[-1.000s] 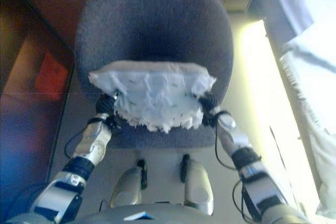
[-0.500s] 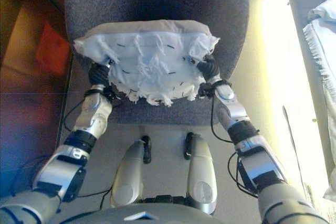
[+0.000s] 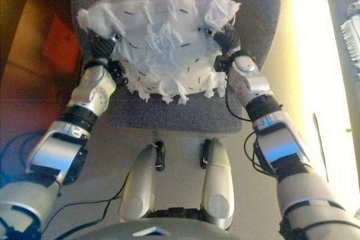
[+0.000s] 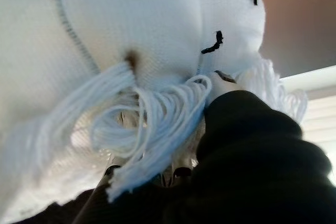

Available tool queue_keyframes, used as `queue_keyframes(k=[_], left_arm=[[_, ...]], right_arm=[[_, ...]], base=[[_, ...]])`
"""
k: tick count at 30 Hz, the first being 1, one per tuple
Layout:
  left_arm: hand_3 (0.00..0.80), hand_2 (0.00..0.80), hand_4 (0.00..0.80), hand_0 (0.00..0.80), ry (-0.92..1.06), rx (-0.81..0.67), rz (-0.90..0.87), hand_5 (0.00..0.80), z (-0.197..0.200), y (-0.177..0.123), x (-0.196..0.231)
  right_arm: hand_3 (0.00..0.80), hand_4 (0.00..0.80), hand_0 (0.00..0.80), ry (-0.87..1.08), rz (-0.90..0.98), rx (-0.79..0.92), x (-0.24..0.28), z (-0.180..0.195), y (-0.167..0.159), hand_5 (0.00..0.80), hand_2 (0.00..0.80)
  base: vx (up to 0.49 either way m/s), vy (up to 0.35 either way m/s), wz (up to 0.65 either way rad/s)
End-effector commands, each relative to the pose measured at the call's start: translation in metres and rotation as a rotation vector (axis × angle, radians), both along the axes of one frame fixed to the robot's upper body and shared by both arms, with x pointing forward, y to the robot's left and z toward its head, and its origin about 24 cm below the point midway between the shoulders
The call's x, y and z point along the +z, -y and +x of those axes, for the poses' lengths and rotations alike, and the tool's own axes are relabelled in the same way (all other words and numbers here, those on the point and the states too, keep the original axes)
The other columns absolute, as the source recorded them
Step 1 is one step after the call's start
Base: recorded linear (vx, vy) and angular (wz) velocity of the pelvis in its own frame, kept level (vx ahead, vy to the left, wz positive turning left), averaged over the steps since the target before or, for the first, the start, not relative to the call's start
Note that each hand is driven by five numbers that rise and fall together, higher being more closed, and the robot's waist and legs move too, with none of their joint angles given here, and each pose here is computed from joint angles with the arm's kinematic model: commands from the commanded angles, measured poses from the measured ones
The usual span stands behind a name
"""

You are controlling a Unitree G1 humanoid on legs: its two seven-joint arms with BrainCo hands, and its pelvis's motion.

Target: Pick up the cushion and take it to the sofa

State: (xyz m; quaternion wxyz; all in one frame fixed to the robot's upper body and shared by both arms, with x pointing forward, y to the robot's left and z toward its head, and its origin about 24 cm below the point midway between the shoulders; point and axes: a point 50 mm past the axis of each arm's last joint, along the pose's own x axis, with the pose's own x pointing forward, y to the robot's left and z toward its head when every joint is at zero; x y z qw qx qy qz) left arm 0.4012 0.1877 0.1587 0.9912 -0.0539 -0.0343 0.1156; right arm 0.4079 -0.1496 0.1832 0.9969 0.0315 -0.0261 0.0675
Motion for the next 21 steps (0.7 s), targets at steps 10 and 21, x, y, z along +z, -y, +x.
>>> queue_keyframes(k=[10,21], left_arm=[[0.800,0.800,0.800,0.800,0.541,-0.217,0.094,0.800,-0.009,0.048,0.115],[0.800,0.800,0.800,0.800,0.400,-0.185,0.073,0.800,0.001,0.053,0.110]], right_arm=[[0.800,0.800,0.800,0.409,0.133,0.065,0.091,-0.013,-0.042,0.800,0.800],[0.800,0.800,0.800,0.277,0.081,0.040,0.073,-0.001,-0.034,0.800,0.800]], base=[[0.066,-0.012,0.08],[0.044,-0.006,0.03]])
